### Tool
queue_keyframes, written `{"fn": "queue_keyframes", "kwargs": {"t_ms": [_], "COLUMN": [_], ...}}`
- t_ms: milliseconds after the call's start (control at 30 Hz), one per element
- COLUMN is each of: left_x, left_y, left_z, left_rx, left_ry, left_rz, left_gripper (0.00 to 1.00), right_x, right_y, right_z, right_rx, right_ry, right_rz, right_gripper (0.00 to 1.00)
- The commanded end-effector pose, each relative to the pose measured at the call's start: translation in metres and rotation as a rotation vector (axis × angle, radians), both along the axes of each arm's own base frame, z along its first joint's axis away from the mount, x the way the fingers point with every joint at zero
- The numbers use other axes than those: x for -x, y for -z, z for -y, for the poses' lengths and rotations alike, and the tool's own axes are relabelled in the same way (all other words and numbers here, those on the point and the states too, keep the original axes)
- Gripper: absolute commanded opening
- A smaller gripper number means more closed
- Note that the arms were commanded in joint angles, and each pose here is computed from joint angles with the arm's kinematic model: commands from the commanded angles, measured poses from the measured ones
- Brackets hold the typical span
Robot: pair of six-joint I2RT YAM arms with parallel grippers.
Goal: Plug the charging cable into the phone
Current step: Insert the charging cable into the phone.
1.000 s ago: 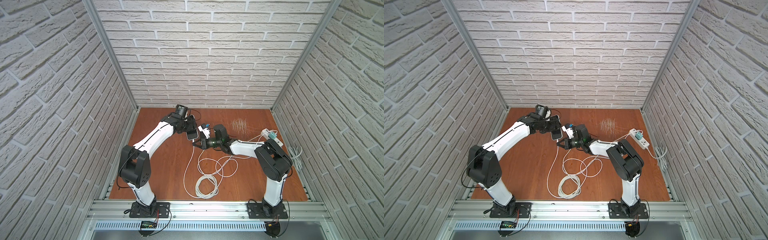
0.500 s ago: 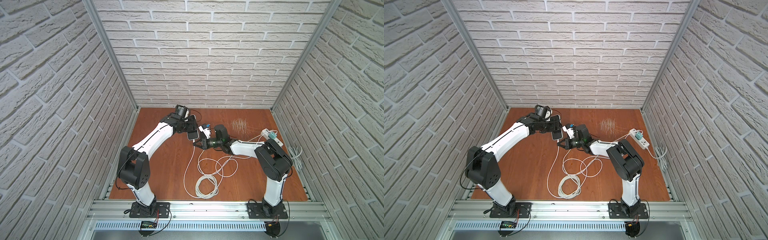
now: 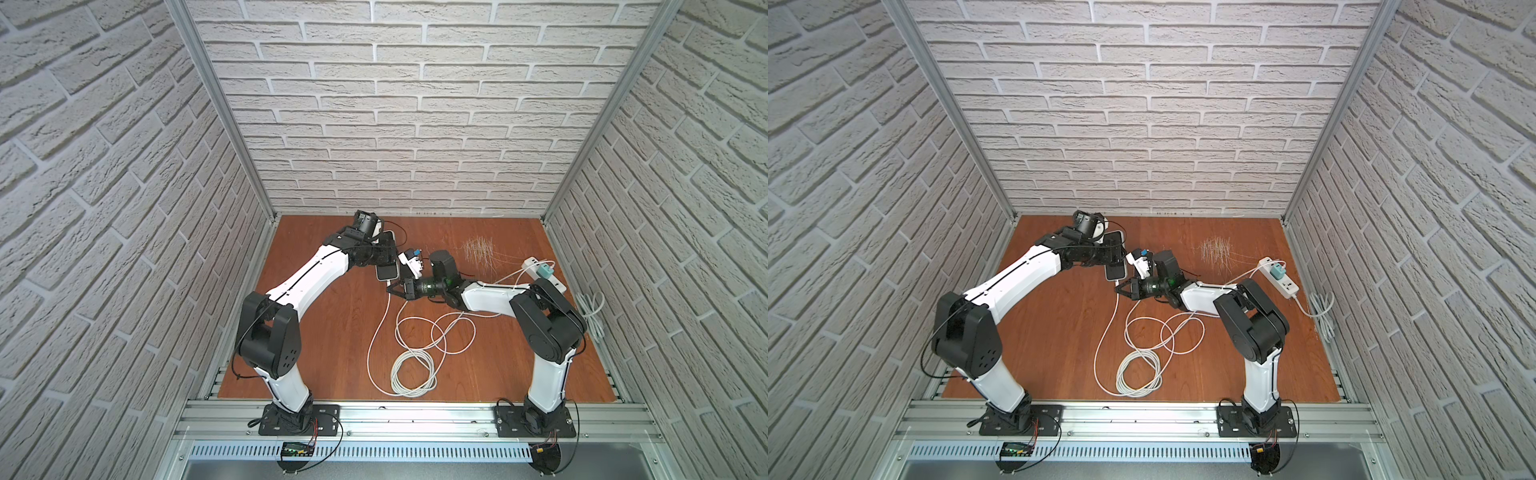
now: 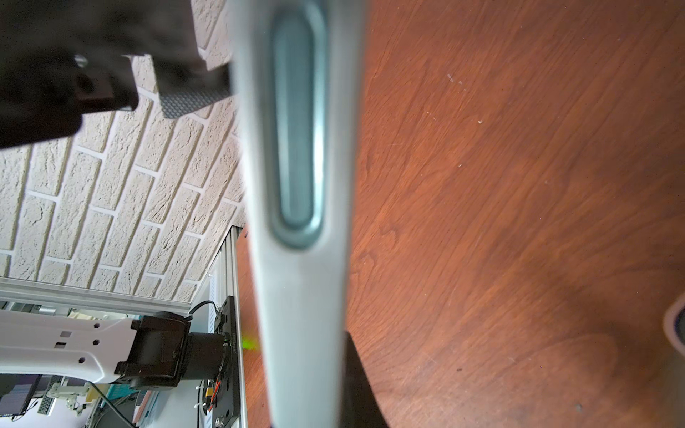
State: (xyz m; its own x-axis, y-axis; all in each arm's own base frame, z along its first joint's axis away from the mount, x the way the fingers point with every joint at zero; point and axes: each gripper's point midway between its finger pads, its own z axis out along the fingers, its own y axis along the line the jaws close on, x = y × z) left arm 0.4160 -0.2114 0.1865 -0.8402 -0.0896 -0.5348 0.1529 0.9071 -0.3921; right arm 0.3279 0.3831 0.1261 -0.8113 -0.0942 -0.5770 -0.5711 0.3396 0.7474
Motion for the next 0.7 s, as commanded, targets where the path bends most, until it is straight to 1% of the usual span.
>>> {"fn": "queue_keyframes", "kwargs": {"t_ms": [0,433,667], "left_x": [0.007,0.014,0.015], "left_y": [0.002,0.014,0.022], "left_z": [0.011,0.009,0.009], "left_rx": [-0.008,-0.026,-0.062], "left_ry": [0.042,0.037,0.027], "left_rz": [-0.02,-0.043,-0.052], "left_gripper": [0.27,0.26,0.26], "right_x": [-0.014,-0.017,-0.017], "right_y": [-0.036,-0.038,-0.038], "right_z": [0.005,0.01,0.013], "right_rx": [-0.065,-0.064,-0.068], "right_ry": [0.043,0.061,0.071], "right_rz": [0.099,0.107,0.108], "right_gripper": [0.03,0.03,0.03]}}
